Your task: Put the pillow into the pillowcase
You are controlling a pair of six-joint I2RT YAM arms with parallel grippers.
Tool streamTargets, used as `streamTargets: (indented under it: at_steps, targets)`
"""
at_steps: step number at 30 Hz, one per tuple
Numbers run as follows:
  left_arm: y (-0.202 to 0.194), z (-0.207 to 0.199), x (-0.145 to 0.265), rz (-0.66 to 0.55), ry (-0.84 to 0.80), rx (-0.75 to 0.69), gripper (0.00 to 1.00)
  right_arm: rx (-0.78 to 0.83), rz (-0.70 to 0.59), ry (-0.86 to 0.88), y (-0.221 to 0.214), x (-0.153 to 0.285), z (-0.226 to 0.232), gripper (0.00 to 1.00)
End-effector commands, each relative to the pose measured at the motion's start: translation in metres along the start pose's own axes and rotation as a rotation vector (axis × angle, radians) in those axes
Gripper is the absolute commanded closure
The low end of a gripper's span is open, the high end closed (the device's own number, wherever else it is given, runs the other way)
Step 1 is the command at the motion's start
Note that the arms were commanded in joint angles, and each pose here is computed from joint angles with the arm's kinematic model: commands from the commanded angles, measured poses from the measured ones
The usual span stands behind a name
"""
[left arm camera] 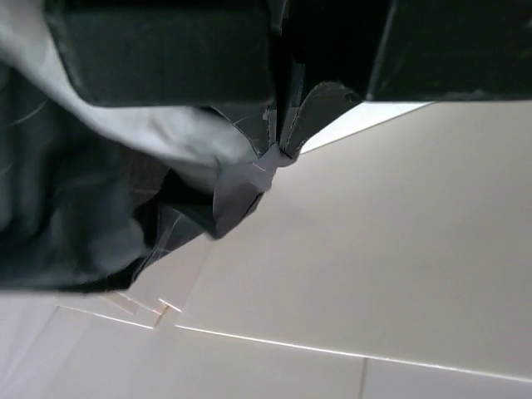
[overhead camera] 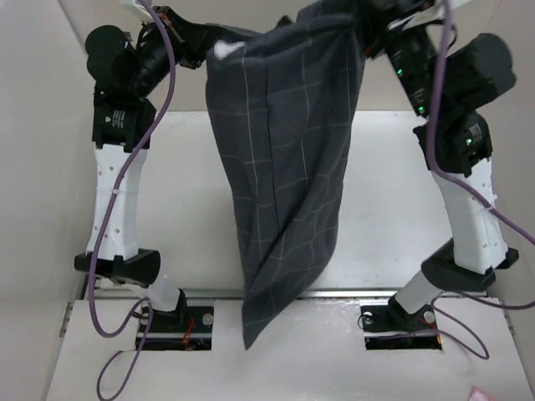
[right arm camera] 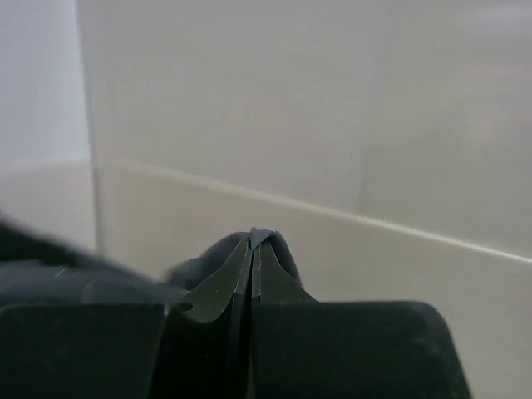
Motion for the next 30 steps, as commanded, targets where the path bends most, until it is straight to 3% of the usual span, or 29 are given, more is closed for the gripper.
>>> streamTargets:
  at_steps: [1,2,3,5,6,9,11,13,16,20,21,24,26,27,28,30]
  targets:
    - [0.043,-0.015,0.0,-0.185,0.012,-0.055,1.0,-0.018,-0.166,0.259,0.056,0.044,0.013,1.0]
    - [0.042,-0.01,-0.006,-0.176,0.018,-0.04,1.0,-0.013,-0.173,0.376,0.056,0.053,0.023,1.0]
    - [0.041,-0.008,-0.011,-0.162,0.005,-0.039,1.0,-0.014,-0.159,0.362,0.051,0.055,0.022,1.0]
    - [0.037,-0.011,-0.021,-0.122,-0.093,-0.032,1.0,-0.025,-0.202,0.136,0.064,0.05,-0.001,1.0]
    - [0.033,-0.012,-0.023,-0.106,-0.131,0.008,1.0,-0.06,-0.219,-0.143,0.079,0.051,-0.03,1.0]
    - [0.021,-0.024,-0.028,-0.081,-0.259,0.034,1.0,0.063,-0.159,-0.539,0.057,0.032,-0.063,1.0]
    - [0.015,-0.031,-0.03,-0.055,-0.292,0.024,1.0,0.185,-0.159,-0.665,0.059,0.027,-0.075,1.0]
    - [0.006,-0.05,-0.03,-0.024,-0.352,0.025,1.0,0.196,-0.232,-0.699,0.076,0.033,-0.081,1.0]
    - [-0.001,-0.08,-0.029,-0.023,-0.408,0.007,1.0,0.207,-0.341,-0.56,0.098,0.034,-0.073,1.0]
    - [-0.012,-0.102,-0.022,0.03,-0.46,0.014,1.0,0.178,-0.361,-0.406,0.093,0.024,-0.057,1.0]
    - [-0.035,-0.088,-0.028,0.093,-0.425,0.039,1.0,0.181,-0.333,-0.364,0.078,0.013,-0.05,1.0]
    - [-0.063,-0.075,-0.018,0.127,-0.326,0.053,1.0,0.144,-0.209,-0.169,0.028,-0.013,-0.022,1.0]
    - [-0.111,-0.044,-0.011,0.188,-0.149,0.11,1.0,0.075,-0.046,0.004,-0.028,-0.026,0.007,1.0]
    - [-0.128,-0.032,-0.007,0.201,-0.091,0.101,1.0,0.055,0.051,0.177,-0.073,-0.03,0.032,1.0]
    - [-0.173,-0.007,0.002,0.279,0.021,0.135,1.0,0.03,0.111,0.264,-0.097,-0.028,0.044,1.0]
    - [-0.196,0.013,0.022,0.263,0.192,0.142,1.0,-0.097,0.255,0.484,-0.152,-0.012,0.086,1.0]
Point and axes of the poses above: each gripper's point midway between its finger pads, its own x axis back along the fingers, its own z axis along the line the jaws close on, y = z × x, the point moved 8 cm from there along x, back along the fingers, and after that the axes turned 1 degree about x, right-handed, at the moved point
